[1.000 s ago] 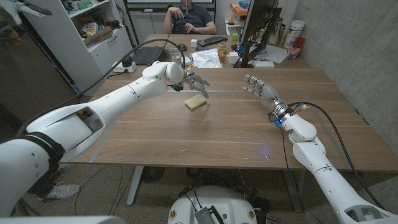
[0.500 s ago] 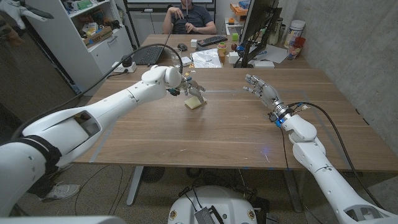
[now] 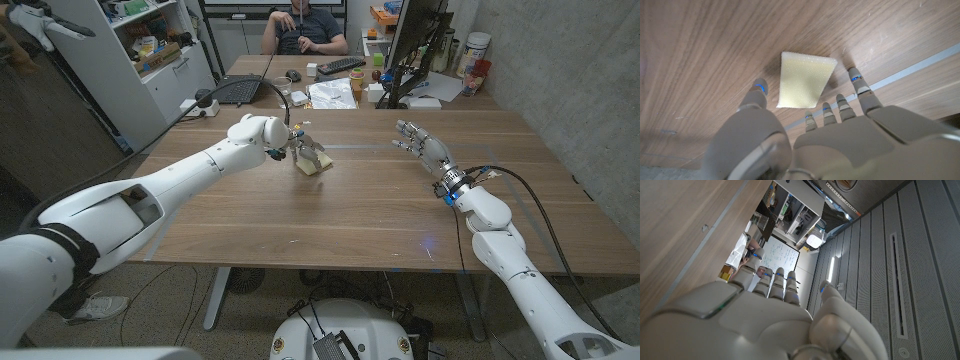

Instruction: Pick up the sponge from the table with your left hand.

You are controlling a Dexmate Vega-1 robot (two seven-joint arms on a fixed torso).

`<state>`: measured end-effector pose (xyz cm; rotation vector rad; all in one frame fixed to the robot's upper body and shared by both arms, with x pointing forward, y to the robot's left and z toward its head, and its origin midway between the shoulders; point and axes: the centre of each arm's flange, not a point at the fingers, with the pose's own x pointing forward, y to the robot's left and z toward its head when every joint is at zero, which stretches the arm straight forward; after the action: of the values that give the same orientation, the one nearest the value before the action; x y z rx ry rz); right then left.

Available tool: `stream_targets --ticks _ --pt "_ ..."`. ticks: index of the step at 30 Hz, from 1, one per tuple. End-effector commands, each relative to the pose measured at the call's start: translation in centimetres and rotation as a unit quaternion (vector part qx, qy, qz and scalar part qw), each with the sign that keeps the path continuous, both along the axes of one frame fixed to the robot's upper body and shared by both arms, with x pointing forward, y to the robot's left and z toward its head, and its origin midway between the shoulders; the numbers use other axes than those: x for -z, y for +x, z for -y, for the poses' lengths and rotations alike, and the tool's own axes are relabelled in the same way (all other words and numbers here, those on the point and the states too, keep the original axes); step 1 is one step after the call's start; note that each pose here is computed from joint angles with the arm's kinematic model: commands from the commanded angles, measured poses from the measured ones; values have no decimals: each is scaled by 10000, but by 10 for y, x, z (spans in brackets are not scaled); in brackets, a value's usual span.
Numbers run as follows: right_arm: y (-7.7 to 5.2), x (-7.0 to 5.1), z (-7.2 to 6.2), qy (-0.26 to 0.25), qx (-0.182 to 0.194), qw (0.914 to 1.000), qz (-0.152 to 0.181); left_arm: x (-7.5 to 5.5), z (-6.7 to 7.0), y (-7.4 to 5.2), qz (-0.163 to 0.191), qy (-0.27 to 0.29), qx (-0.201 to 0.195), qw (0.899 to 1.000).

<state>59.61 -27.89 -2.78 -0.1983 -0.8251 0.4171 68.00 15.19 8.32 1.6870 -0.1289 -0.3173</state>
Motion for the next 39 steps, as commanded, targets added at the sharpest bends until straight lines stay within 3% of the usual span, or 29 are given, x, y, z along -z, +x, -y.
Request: stream_targets --ticks 1,12,21,25,29,32,34,39 --pt "-4 2 0 81 -67 9999 87 9 3 20 -248 -49 -10 9997" --pt "-3 4 2 339 -89 9989 306 7 33 34 -558 741 -168 9955" --pt "-1 9 7 492 -32 9980 388 7 55 38 -345 1313 -183 9906" --pt "0 7 8 449 -44 9982 383 5 61 34 210 1538 -166 9877" --pt "2 4 6 374 -25 9985 394 3 66 23 1096 1728 -20 9788" --pt "4 3 4 356 -72 9986 371 -2 67 15 1479 1613 171 9756" --pt "5 3 2 330 -93 9987 372 -6 69 12 1513 1761 137 9726" --pt "5 1 1 281 -117 9988 386 -12 64 0 1979 1560 286 9673"
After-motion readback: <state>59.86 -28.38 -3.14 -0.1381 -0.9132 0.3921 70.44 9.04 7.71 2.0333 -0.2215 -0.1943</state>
